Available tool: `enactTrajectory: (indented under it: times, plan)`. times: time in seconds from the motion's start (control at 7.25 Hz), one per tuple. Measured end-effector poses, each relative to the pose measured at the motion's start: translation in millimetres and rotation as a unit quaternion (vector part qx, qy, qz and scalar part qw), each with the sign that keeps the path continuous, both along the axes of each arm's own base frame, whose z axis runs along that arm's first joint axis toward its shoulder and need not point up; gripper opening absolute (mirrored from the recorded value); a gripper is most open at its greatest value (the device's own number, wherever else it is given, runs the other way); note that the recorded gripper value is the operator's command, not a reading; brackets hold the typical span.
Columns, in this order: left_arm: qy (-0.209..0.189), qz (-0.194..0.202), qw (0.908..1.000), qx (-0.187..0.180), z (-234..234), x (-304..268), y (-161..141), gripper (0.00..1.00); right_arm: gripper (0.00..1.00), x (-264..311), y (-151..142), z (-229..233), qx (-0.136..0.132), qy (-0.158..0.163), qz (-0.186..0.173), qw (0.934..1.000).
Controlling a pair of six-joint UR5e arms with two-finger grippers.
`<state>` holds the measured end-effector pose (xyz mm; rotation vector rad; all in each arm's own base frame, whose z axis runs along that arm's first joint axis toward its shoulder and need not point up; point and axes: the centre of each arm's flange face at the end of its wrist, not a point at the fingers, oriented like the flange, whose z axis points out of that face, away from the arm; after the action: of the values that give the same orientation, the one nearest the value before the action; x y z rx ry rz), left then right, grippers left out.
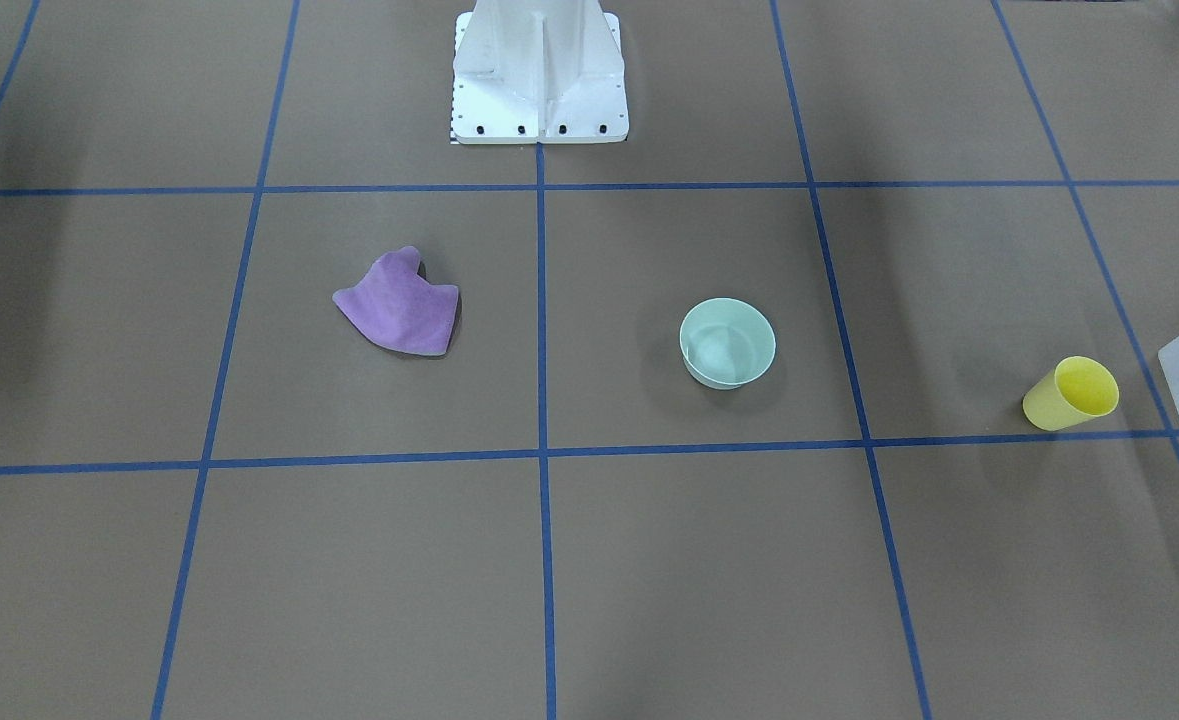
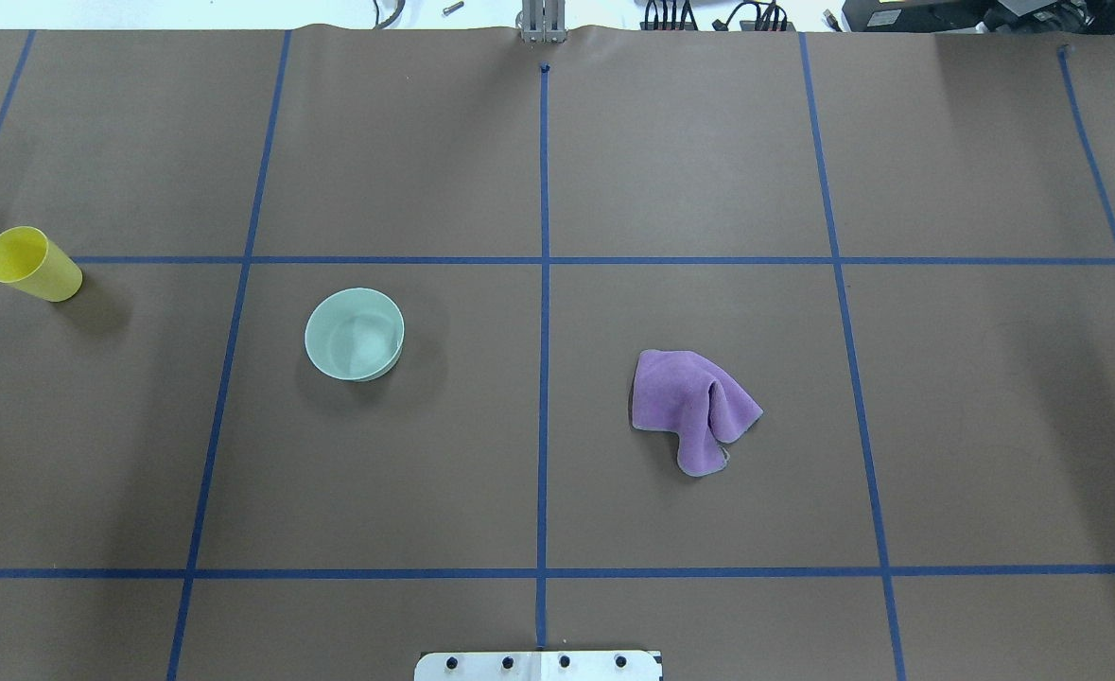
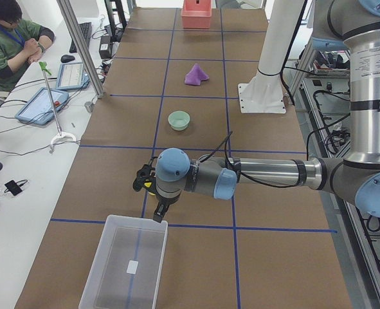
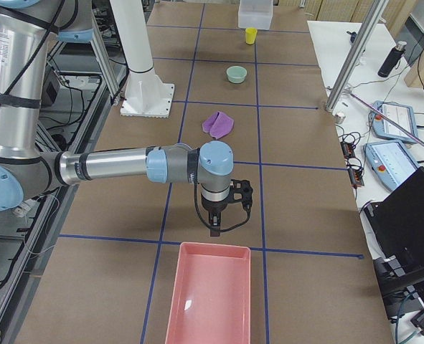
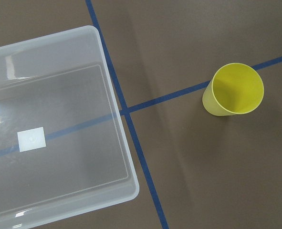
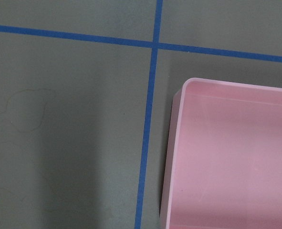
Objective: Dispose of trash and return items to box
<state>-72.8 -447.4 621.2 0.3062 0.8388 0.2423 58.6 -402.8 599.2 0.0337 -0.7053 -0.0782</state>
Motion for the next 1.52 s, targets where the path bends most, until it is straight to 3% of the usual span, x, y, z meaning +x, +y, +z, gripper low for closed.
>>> enactTrajectory:
  times: [0.55,0.97,1.1,1.38,1.52]
  plan:
    - [-0.001,0.001,0.9997,0.026,-18,-1,-9,0.99,1.00,0,-2,-3,0.005,-0.001,0.000,1.0000]
    - [0.000,-0.002,0.9939,0.110,-54,1,-37,0.99,1.00,-2,-12,-23,0.079,-0.007,-0.001,0.9969]
    - [0.003,-0.005,0.9927,0.120,-53,1,-42,0.99,1.00,-3,-15,-30,0.092,-0.013,0.000,0.9957]
    - [0.009,-0.018,0.9888,0.148,-44,4,-44,0.99,1.00,-17,-37,-64,0.090,-0.042,0.029,0.9947]
    - [0.020,-0.027,0.9904,0.134,-42,18,-46,0.99,1.00,-39,-52,-88,0.077,-0.053,0.046,0.9945]
